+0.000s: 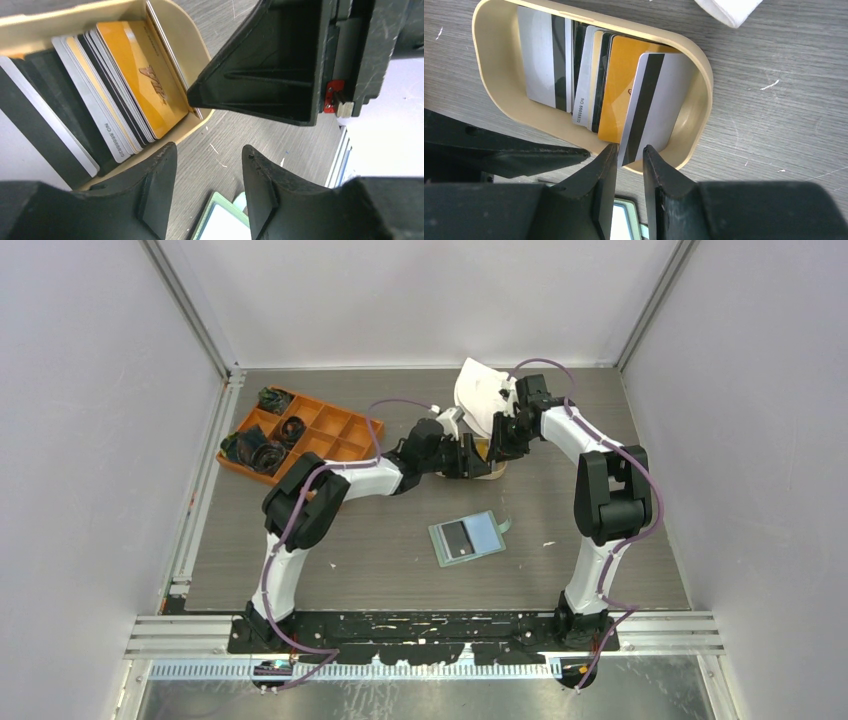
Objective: Put the credit cards into the card holder
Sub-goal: Adjust the credit card in the storage box.
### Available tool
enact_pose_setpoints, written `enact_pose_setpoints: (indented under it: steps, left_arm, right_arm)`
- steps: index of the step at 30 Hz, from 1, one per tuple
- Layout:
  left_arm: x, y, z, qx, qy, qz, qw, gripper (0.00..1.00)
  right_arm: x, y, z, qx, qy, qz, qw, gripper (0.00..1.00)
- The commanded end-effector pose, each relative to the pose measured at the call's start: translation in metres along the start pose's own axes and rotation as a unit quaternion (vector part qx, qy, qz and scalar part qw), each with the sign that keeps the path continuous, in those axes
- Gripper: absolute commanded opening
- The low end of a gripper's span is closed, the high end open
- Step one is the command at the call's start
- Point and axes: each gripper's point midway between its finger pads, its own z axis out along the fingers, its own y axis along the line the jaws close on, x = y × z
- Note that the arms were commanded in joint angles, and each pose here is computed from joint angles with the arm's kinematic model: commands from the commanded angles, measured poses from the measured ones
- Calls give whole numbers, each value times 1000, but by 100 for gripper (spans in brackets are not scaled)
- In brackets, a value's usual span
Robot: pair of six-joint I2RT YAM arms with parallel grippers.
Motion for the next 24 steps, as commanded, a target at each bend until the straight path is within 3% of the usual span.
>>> enact_pose_setpoints:
  steps: [1,9,24]
  left_arm:
    - [-43,-12,-6,4,-40,34,999,51]
    - [-52,-26,-3,42,-57,18,997,53]
    - [-54,-3,40,26,-61,-69,995,58]
  right_arm:
    - [-11,0,-3,0,-15,3,1000,31]
    - [-11,0,-2,-2,-13,5,1000,31]
    - [-13,1,-3,-9,-16,10,1000,31]
